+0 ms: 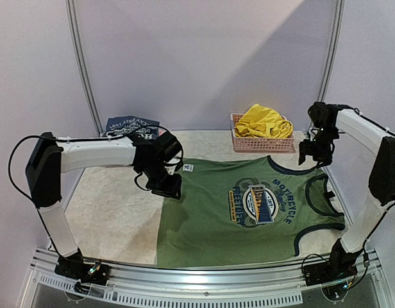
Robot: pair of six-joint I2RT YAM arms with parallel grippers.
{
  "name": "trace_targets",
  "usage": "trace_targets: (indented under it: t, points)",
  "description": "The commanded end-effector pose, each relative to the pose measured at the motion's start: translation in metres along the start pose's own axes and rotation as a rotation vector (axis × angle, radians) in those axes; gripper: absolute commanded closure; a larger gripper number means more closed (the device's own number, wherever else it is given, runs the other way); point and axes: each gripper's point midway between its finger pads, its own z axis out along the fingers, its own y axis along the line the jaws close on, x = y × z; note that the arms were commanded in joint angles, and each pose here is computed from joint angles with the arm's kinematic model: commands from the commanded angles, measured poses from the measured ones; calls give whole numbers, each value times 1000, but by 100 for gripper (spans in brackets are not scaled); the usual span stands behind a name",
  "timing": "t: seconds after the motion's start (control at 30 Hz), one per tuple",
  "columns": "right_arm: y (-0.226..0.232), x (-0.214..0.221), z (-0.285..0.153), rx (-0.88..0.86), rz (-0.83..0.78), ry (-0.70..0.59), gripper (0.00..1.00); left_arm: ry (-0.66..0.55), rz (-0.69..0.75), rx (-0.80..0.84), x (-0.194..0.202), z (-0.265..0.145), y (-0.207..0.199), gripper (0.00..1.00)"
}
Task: Fold and stack the mixed laundry pile
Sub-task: Move the flattened tank top to the center of the board.
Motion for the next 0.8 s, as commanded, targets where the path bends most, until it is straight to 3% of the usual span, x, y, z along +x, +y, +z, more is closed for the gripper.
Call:
trace_targets:
  t: [0.0, 0.2, 0.77]
  points:
    - [73, 31, 19, -285, -17, 62, 27, 17, 30, 48, -10, 20, -22, 60]
    - [92, 50, 54, -339, 6, 134, 32, 44, 18, 69, -20, 43, -33, 60]
    - [72, 54, 131, -146, -88, 298, 32, 108, -35, -18, -35, 89, -17, 60]
